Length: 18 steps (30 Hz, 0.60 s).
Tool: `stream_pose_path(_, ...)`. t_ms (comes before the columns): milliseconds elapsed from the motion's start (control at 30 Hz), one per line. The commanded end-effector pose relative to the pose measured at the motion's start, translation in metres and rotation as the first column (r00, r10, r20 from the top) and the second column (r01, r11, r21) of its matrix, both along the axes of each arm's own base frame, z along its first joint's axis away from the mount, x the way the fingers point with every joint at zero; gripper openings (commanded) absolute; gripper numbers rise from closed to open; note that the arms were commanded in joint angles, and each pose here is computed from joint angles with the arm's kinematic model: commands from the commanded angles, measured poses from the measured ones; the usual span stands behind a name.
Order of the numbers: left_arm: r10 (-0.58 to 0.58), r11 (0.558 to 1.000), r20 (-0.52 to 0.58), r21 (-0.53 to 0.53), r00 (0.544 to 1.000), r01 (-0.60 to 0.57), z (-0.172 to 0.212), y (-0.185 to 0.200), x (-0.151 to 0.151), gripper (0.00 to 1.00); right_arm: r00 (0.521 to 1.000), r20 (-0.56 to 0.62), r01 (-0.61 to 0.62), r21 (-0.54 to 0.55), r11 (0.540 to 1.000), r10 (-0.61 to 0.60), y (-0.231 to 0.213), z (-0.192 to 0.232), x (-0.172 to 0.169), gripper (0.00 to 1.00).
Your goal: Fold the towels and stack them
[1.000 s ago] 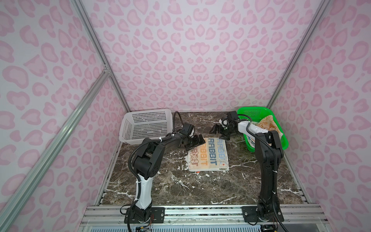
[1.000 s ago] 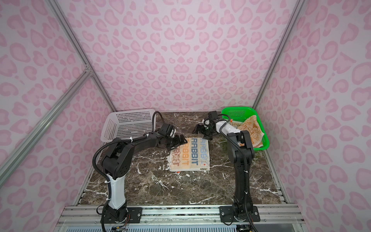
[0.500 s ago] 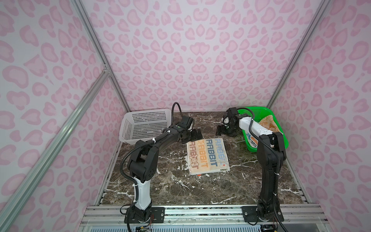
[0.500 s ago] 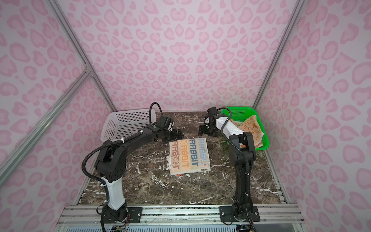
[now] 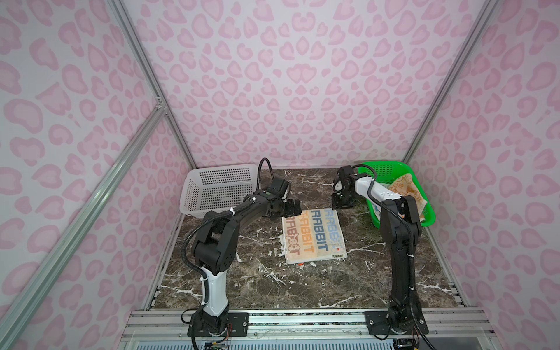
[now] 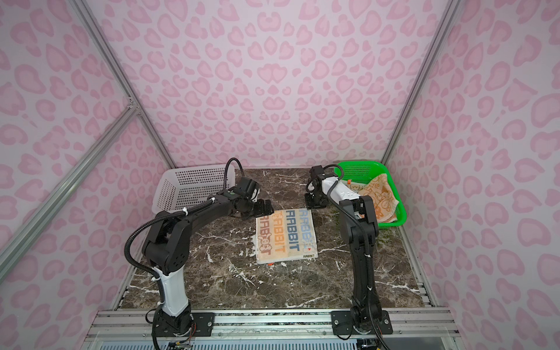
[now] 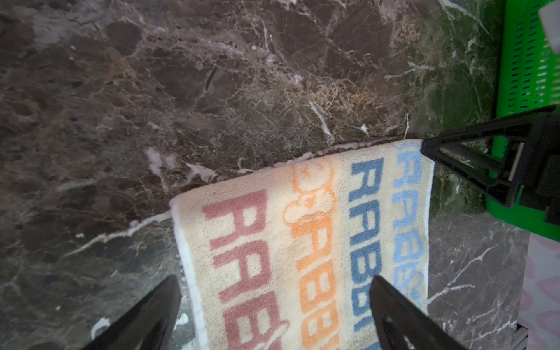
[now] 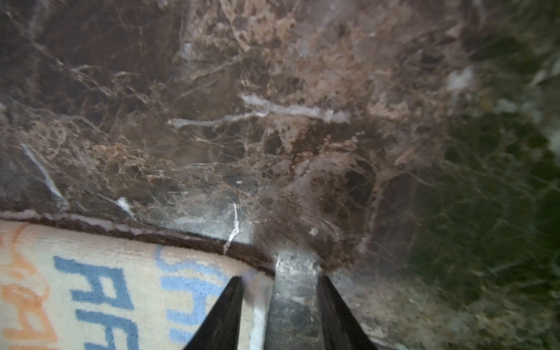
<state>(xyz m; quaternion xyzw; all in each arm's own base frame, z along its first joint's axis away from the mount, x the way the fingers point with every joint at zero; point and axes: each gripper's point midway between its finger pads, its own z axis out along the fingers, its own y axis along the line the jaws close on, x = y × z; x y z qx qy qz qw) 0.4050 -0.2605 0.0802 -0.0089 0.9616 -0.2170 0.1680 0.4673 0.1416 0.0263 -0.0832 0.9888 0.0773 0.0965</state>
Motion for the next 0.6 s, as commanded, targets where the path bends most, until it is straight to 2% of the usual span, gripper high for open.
stream_pose_path(0,-0.013,1.000,-0.010,0.006,1.000,0.013,-0.005,0.001,-0.002,0.98,0.999,-0.030,-0.023,-0.016,1.000,0.023,0.003,-0.011,-0.006,0.40)
stream_pose_path(233,-0.014,1.000,-0.021,0.027,1.000,0.015,-0.008,0.009,-0.003,0.98,0.997,-0.063,-0.040,-0.030,0.999,0.038,0.010,-0.025,-0.011,0.24)
stream_pose_path(467,-0.016,0.989,-0.045,0.145,0.999,0.022,-0.021,0.029,0.007,1.00,0.997,-0.072,-0.037,-0.029,0.999,0.035,0.010,-0.028,-0.015,0.07)
stream_pose_path(567,-0.024,0.984,-0.050,0.176,0.998,0.032,-0.028,0.031,0.015,0.96,0.997,-0.070,-0.035,-0.020,0.999,0.034,0.011,-0.027,-0.015,0.00)
